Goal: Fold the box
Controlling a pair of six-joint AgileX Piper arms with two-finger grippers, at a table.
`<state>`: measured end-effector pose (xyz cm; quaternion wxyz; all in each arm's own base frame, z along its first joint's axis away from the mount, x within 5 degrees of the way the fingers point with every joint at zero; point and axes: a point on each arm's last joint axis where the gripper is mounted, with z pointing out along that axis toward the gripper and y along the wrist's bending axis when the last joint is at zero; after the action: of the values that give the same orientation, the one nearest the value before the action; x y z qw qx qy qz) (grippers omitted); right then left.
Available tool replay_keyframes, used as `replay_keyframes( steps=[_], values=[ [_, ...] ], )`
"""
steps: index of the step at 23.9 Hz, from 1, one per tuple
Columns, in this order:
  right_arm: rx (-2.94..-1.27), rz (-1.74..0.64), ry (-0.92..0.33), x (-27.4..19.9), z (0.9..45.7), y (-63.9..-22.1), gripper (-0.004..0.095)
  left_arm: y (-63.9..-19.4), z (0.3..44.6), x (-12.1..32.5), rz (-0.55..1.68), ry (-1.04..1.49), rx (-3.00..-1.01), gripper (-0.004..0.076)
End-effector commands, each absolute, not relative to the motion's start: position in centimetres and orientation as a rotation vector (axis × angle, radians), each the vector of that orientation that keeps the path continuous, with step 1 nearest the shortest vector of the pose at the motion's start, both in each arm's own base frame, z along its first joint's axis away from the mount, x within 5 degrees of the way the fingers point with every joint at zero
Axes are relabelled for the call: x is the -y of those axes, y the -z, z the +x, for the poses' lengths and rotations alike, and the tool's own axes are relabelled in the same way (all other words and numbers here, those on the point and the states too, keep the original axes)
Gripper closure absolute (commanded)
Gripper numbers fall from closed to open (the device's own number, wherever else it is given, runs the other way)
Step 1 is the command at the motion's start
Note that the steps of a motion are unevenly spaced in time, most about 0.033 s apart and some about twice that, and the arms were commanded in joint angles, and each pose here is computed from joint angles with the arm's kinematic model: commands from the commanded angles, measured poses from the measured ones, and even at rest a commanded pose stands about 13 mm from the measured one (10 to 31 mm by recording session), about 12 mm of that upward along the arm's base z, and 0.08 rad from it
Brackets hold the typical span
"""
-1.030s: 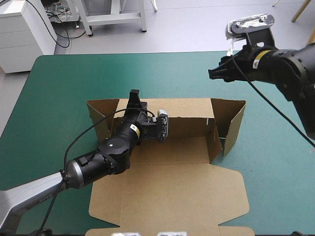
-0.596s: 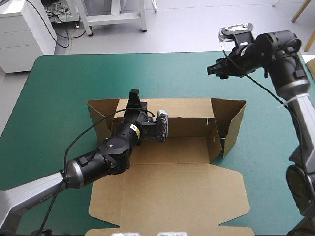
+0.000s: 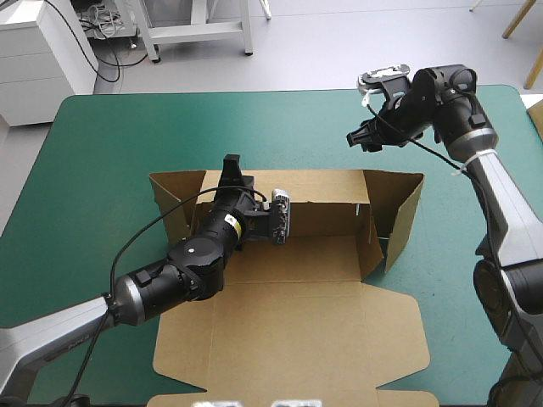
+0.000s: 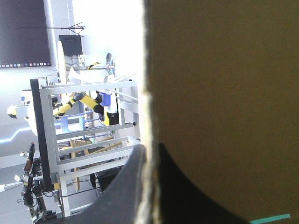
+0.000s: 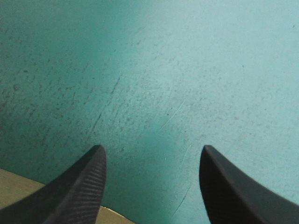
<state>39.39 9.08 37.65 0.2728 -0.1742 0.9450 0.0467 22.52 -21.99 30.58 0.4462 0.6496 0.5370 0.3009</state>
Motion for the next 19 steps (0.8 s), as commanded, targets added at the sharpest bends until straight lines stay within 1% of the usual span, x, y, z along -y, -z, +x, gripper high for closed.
replay_keyframes(
  steps=[1, 7, 9, 14, 19],
  values=[
    [-2.455, -0.457, -0.124, -8.4, 37.5, -40.2, 0.0357, -31.8, 22.2, 22.0, 1.568, -0.714, -1.313, 0.0731],
    [-2.485, -0.461, -0.124, -8.0, 35.2, -40.0, 0.0357, -31.8, 22.2, 22.0, 1.568, -0.714, -1.313, 0.0731],
    [-2.485, -0.459, -0.146, -7.9, 34.4, -40.2, 0.0357, -31.8, 22.2, 22.0, 1.568, -0.714, -1.313, 0.0731],
    [-2.503, -0.47, -0.135, -7.6, 33.2, -39.8, 0.0357, -31.8, 22.2, 22.0, 1.568, -0.714, -1.313, 0.0731],
    [-2.524, -0.468, -0.17, -7.6, 32.1, -39.4, 0.0357, -31.8, 22.2, 22.0, 1.568, -0.713, -1.315, 0.0731]
  ],
)
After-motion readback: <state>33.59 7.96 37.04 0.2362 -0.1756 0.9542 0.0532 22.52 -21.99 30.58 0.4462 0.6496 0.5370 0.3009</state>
